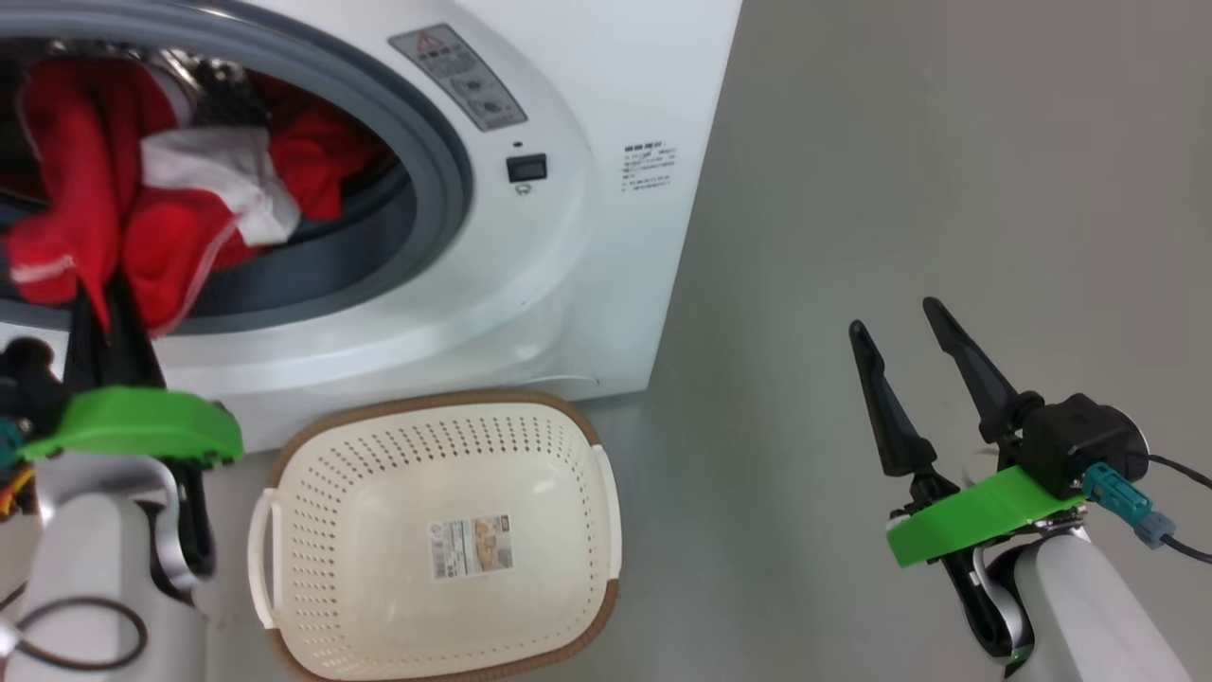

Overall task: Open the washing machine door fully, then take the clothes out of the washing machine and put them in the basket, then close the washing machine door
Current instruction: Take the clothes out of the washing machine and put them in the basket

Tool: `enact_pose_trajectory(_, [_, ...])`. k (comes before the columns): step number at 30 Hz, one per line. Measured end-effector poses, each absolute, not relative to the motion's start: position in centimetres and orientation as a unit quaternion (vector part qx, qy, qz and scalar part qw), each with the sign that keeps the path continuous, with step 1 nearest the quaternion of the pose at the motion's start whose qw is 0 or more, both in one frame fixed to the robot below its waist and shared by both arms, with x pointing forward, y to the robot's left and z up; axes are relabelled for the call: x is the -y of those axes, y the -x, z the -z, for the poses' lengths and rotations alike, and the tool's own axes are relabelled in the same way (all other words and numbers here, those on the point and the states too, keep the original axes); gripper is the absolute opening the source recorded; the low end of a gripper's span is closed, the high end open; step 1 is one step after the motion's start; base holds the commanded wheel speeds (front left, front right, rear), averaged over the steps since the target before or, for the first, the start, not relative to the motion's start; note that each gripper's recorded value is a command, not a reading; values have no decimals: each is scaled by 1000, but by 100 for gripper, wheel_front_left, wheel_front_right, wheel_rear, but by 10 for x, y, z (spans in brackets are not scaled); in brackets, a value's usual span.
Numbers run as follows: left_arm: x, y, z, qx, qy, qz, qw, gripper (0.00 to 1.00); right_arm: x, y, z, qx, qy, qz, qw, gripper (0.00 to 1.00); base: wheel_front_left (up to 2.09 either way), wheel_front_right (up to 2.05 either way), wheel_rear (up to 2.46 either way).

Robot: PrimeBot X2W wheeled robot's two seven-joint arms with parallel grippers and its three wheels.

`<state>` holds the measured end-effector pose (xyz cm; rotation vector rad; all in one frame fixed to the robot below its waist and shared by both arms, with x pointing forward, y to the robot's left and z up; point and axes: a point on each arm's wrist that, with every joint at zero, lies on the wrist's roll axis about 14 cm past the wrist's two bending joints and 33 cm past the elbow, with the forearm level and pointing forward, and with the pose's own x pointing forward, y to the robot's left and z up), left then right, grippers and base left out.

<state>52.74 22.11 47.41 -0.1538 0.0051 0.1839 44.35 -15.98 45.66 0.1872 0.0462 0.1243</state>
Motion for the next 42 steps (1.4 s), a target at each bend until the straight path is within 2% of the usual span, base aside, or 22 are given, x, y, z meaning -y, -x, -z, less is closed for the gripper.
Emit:
enact_pose_trajectory(10, [-215, -492, -533, 81, 71, -75, 991, 0, 150, -434, -477, -2, -93, -78, 993, 100, 0, 0, 0])
enact_pose_trajectory(17, [-197, -462, -558, 100, 82, -48, 990, 0, 147, -420, -482, 1, -94, -82, 992, 100, 0, 0, 0])
enact_pose_trajectory(22, [-186, -444, -556, 85, 87, -37, 992, 0, 144, -417, -489, 9, -104, -85, 991, 100, 0, 0, 0])
enact_pose_trajectory(26, [-171, -435, -543, 56, 105, -22, 993, 0, 146, -413, -486, 4, -107, -80, 991, 100, 0, 0, 0])
enact_pose_trajectory(33, [-149, -428, -485, -49, 122, -2, 991, 0, 148, -414, -478, -6, -109, -76, 991, 100, 0, 0, 0])
enact_pose_trajectory(42, [-138, -422, -398, -185, 156, -2, 970, 0, 150, -415, -463, -25, -114, -68, 991, 100, 0, 0, 0])
